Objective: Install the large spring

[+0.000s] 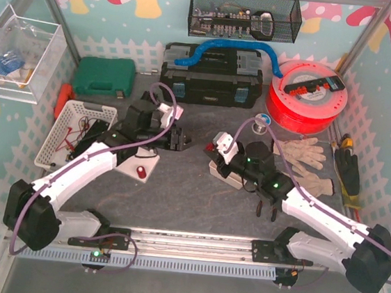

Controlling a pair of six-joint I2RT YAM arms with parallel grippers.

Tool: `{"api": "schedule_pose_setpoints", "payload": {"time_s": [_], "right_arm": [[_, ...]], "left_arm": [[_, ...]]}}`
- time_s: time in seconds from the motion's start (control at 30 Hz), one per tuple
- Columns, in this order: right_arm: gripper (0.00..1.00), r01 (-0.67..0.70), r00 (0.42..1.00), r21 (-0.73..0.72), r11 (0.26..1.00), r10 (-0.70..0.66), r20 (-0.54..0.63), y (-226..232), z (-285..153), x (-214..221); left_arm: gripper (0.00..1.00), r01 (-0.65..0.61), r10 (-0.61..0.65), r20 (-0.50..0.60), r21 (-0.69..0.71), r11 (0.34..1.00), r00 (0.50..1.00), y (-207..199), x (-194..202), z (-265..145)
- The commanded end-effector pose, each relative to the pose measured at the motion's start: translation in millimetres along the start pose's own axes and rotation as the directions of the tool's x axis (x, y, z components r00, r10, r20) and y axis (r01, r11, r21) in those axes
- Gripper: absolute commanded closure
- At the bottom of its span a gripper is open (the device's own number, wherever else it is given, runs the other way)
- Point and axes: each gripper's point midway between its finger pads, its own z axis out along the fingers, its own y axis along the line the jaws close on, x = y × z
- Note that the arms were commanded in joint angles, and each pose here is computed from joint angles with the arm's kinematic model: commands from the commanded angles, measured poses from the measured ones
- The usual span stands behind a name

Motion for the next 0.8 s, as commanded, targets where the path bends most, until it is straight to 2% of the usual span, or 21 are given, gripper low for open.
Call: {"api": "schedule_pose_setpoints", "payload": {"time_s": [0.0,0.23,0.77], "right_arm": [[0.98,0.081,0.993,-0.002,0.997,-0.081,0.09,3,4,-26],[0.98,0.102,0.99,-0.008,0.995,-0.1,0.101,7,6,-31],[0.98,0.114,0.986,-0.018,0.993,-0.111,0.122,18,11,-41]], "left_arm": [[0.34,-0.09,0.093,-0.018,0.103,0.991,0.996,-27,-6,6],[0.39,-0.094,0.111,-0.086,0.175,0.98,0.99,-36,5,19],[0.54,-0.058,0.094,-0.152,0.223,0.973,0.984,-39,18,31]]}}
